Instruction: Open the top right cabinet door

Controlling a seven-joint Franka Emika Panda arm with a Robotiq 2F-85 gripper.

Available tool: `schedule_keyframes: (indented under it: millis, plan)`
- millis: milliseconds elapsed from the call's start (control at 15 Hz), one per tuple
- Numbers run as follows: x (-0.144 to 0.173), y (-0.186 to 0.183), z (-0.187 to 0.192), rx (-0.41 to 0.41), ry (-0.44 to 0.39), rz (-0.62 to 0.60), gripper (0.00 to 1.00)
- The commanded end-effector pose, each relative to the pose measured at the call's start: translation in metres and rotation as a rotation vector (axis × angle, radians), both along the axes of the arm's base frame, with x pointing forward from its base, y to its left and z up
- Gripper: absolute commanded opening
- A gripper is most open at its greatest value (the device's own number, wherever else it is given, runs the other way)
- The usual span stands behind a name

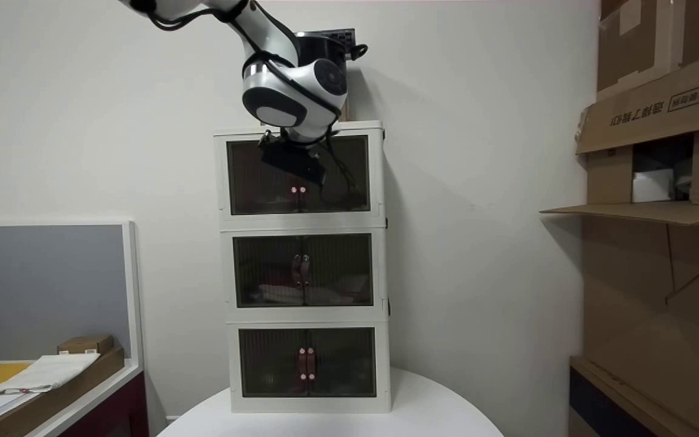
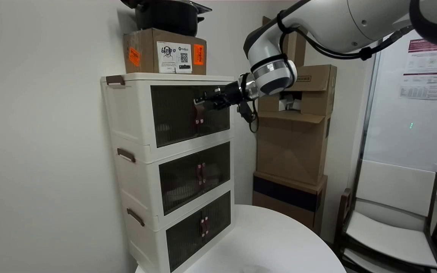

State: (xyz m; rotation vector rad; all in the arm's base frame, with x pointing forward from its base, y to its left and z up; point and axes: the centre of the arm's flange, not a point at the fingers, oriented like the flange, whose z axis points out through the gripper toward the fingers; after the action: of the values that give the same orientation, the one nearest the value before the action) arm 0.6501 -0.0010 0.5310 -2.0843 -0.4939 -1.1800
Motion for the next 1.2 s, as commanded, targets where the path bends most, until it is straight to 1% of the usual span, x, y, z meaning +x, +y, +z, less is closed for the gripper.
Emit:
schedule_keyframes:
  millis: [0, 400, 667, 867, 1133]
  plan:
    - [0.016, 0.002, 0.001, -0.020, -0.033, 0.029, 1.00]
    - [0.023, -0.016, 0.002, -0.027, -0.044, -0.012, 1.00]
    - [0.030, -0.017, -0.003, -0.028, -0.037, -0.009, 1.00]
    - [0.034, -0.009, -0.011, -0.004, -0.018, 0.047, 1.00]
    - [0.037, 0.001, -0.020, 0.057, -0.003, 0.178, 1.00]
